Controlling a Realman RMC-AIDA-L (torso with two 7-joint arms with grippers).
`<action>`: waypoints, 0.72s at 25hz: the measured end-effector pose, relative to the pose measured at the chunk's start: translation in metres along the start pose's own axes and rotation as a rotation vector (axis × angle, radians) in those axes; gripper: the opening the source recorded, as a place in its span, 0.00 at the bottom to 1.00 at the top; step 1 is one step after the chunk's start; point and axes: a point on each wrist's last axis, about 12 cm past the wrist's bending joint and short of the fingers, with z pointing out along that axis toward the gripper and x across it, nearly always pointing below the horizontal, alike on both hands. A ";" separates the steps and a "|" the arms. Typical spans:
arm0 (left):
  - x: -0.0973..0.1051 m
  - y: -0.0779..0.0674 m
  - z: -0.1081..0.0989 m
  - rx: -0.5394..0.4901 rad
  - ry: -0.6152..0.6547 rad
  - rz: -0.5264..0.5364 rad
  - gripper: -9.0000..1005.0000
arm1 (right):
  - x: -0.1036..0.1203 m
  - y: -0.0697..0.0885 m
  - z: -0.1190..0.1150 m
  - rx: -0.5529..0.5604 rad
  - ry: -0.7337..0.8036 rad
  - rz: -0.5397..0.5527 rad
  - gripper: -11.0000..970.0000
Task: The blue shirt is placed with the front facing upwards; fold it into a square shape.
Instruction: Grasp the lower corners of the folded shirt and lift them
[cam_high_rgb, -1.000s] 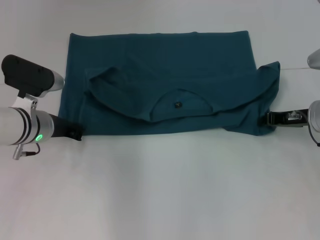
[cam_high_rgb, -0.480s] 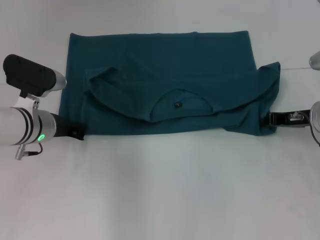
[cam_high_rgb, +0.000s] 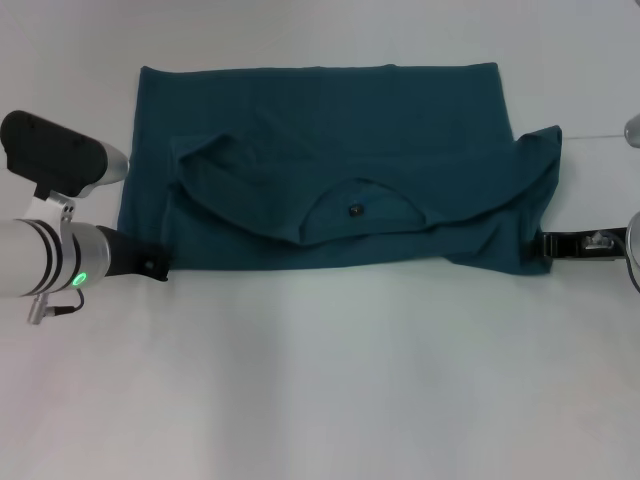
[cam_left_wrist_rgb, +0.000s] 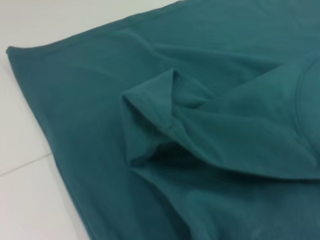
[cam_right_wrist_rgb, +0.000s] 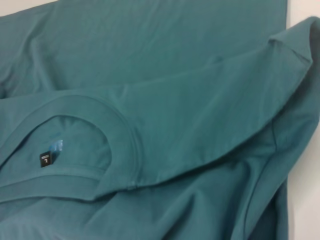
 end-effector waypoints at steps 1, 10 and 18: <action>0.001 0.000 0.000 -0.001 0.002 -0.002 0.05 | 0.001 0.001 -0.001 -0.004 -0.001 -0.002 0.07; 0.013 0.006 -0.002 -0.012 0.015 -0.022 0.06 | 0.014 -0.001 -0.008 -0.013 -0.001 0.003 0.06; 0.019 0.010 -0.010 -0.027 -0.004 -0.038 0.06 | 0.021 -0.003 -0.008 -0.015 0.006 -0.005 0.06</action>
